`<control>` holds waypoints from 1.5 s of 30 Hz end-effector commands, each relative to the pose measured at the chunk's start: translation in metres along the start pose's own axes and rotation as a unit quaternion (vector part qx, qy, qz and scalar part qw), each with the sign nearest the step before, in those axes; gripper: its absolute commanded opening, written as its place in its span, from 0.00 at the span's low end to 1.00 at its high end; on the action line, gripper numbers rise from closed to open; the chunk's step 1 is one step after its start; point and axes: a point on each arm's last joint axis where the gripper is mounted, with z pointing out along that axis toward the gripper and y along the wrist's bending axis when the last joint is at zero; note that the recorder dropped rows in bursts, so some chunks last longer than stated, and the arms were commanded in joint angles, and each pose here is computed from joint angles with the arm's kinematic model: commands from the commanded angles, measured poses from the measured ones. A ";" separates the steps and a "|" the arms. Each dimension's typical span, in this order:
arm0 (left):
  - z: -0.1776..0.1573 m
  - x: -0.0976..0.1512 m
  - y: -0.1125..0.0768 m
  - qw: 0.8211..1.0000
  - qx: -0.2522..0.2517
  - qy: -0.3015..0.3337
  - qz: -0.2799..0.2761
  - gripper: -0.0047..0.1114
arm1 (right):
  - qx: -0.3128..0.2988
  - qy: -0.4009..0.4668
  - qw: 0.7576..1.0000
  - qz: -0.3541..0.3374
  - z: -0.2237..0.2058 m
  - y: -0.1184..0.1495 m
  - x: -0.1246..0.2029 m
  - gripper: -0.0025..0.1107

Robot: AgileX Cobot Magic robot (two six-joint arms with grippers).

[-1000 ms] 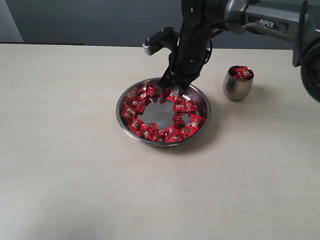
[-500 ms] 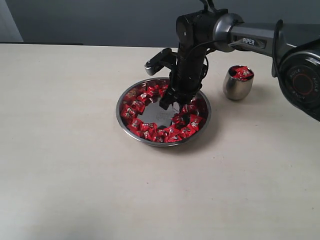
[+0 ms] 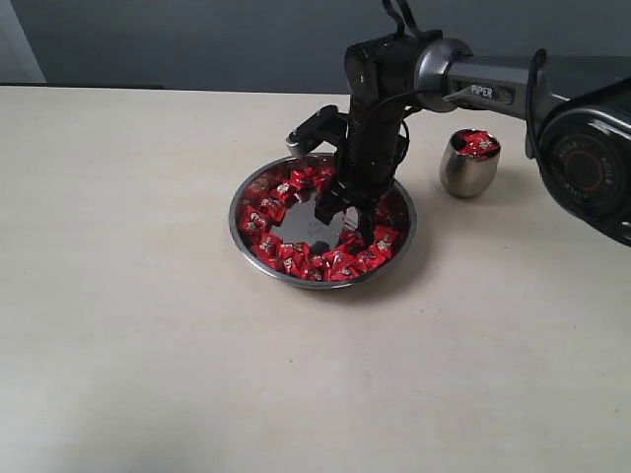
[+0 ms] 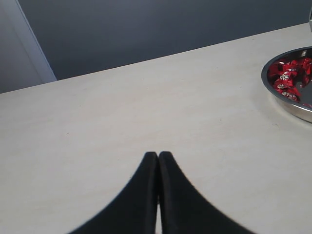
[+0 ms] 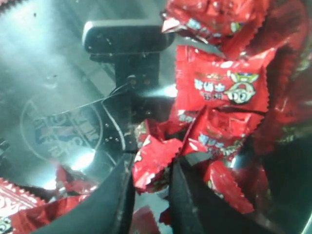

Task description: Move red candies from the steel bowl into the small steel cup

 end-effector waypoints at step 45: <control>0.000 -0.001 0.000 1.000 0.000 -0.006 -0.001 0.04 | -0.147 -0.228 0.955 0.123 -0.153 -0.043 0.020 0.02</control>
